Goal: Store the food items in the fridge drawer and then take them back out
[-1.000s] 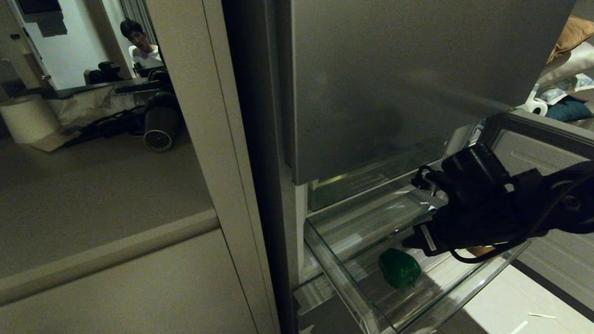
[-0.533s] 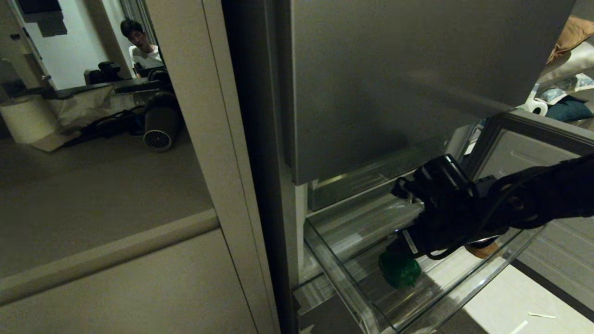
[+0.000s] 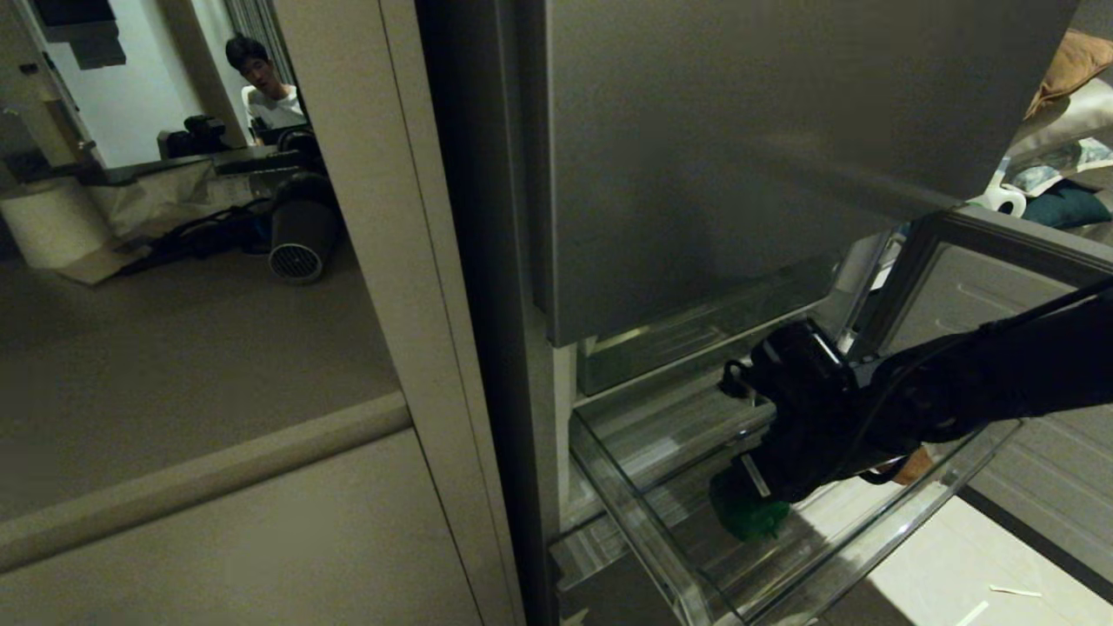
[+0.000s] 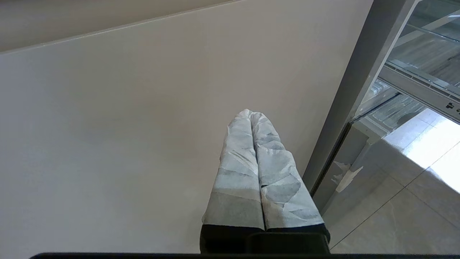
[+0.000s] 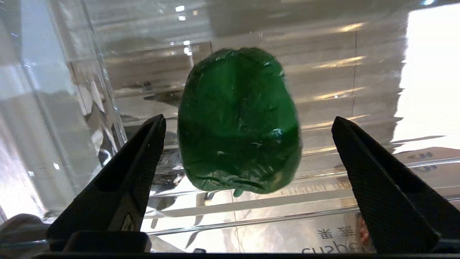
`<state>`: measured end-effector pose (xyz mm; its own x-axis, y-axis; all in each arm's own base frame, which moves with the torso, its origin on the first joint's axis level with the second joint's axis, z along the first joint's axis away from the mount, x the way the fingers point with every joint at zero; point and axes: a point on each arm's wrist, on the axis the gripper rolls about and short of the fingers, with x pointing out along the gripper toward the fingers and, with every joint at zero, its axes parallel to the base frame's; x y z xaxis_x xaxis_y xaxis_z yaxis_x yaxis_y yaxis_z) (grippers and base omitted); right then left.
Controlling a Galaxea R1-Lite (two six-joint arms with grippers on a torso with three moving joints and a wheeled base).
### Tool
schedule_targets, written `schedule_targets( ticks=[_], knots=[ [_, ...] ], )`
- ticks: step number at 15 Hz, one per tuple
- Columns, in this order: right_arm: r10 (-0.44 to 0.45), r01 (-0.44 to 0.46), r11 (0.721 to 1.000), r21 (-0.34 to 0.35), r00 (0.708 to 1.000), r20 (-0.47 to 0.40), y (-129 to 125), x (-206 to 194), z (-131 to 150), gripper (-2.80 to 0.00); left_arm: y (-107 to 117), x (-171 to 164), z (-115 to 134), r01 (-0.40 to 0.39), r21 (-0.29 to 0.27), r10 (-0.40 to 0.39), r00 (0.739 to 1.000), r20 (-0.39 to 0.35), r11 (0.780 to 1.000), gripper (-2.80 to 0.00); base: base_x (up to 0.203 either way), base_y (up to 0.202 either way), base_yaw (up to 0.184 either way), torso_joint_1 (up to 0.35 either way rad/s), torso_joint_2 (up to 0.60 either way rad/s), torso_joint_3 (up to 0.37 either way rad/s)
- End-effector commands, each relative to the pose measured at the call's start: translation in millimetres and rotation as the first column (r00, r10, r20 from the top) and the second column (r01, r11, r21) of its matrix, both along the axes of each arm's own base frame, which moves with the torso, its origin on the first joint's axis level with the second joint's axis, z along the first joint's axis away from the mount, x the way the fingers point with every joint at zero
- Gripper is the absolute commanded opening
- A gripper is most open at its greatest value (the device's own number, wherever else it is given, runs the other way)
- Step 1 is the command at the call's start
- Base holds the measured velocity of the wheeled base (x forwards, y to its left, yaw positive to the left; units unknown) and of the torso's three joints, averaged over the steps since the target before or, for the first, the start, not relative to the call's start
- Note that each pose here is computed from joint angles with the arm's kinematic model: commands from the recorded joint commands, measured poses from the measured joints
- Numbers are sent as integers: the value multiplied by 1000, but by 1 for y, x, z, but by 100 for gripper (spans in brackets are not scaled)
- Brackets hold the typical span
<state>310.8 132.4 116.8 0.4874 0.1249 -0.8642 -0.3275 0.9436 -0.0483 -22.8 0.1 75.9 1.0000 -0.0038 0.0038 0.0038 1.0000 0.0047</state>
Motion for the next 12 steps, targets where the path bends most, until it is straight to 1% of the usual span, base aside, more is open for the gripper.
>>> schedule_targets(
  ticks=[1,12],
  knots=[
    [1,-1,1000,-11,1000,-23,1,0,-7,0,0,0,0,-1,0,1,1000,-1,1000,-280,0,0,0,0,0,0],
    [0,-3,999,-38,997,-81,3,5,-29,0,0,0,0,-1,0,1,1000,-1,1000,-280,0,0,0,0,0,0]
  ],
)
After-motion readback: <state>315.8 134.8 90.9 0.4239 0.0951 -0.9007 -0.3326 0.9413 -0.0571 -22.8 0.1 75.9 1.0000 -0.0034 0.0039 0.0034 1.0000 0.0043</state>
